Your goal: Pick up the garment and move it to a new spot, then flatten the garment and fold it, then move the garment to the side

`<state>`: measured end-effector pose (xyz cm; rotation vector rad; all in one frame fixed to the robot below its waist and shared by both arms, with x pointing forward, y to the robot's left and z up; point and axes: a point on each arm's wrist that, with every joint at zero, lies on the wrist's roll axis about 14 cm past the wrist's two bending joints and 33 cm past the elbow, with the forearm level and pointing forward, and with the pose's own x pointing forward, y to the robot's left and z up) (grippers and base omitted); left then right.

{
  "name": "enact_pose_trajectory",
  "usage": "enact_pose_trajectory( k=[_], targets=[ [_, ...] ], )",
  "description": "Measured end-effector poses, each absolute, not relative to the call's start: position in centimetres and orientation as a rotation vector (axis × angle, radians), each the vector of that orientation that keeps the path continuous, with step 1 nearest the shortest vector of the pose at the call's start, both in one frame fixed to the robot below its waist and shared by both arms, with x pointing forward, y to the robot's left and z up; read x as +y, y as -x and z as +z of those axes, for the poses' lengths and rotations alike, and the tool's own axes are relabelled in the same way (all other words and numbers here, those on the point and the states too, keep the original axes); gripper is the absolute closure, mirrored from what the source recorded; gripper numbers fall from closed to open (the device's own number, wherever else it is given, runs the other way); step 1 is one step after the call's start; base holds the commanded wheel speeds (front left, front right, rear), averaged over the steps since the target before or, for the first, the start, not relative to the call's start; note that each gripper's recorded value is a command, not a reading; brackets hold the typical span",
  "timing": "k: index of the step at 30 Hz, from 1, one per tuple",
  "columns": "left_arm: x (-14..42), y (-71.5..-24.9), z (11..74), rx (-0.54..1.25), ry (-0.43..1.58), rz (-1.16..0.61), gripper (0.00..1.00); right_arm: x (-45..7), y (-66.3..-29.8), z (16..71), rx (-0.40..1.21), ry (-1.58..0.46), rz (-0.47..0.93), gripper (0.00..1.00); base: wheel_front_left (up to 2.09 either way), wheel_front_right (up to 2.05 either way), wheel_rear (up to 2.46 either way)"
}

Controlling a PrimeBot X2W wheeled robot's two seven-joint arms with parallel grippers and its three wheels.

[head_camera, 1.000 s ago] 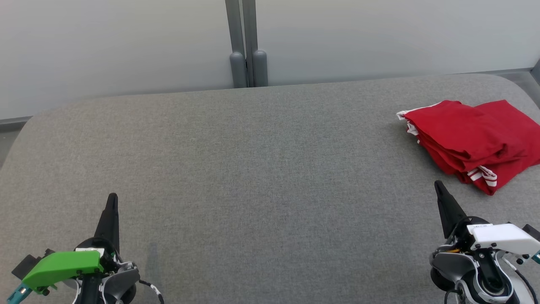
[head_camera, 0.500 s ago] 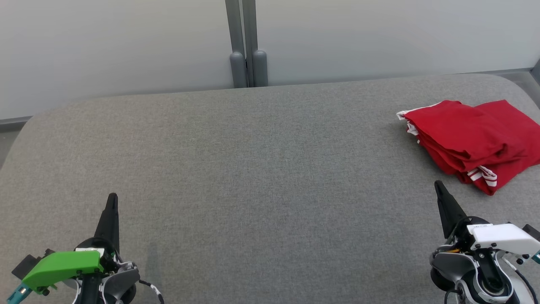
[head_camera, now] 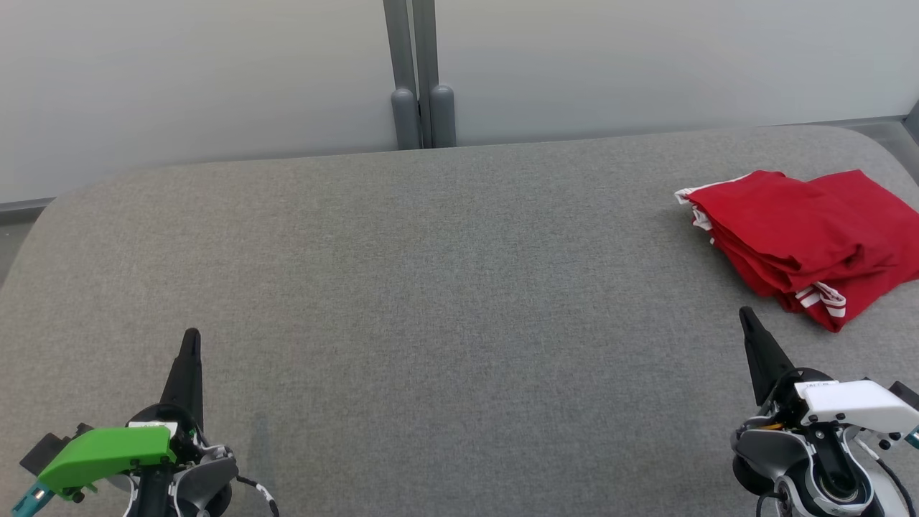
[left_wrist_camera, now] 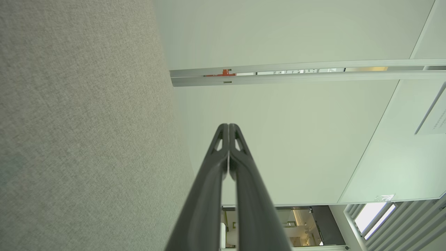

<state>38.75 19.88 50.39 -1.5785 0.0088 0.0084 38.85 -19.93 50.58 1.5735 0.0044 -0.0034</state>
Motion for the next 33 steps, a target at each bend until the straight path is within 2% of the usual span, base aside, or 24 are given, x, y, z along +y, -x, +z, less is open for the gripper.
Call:
enact_pose_trajectory(
  k=[33],
  targets=[
    [19.88, -38.75, 50.39, 0.009, 1.579, 0.008, 1.0, -19.94, -38.85, 50.58, 0.004, -1.573, -0.003, 1.0, 0.0, 0.0, 0.0]
  ],
)
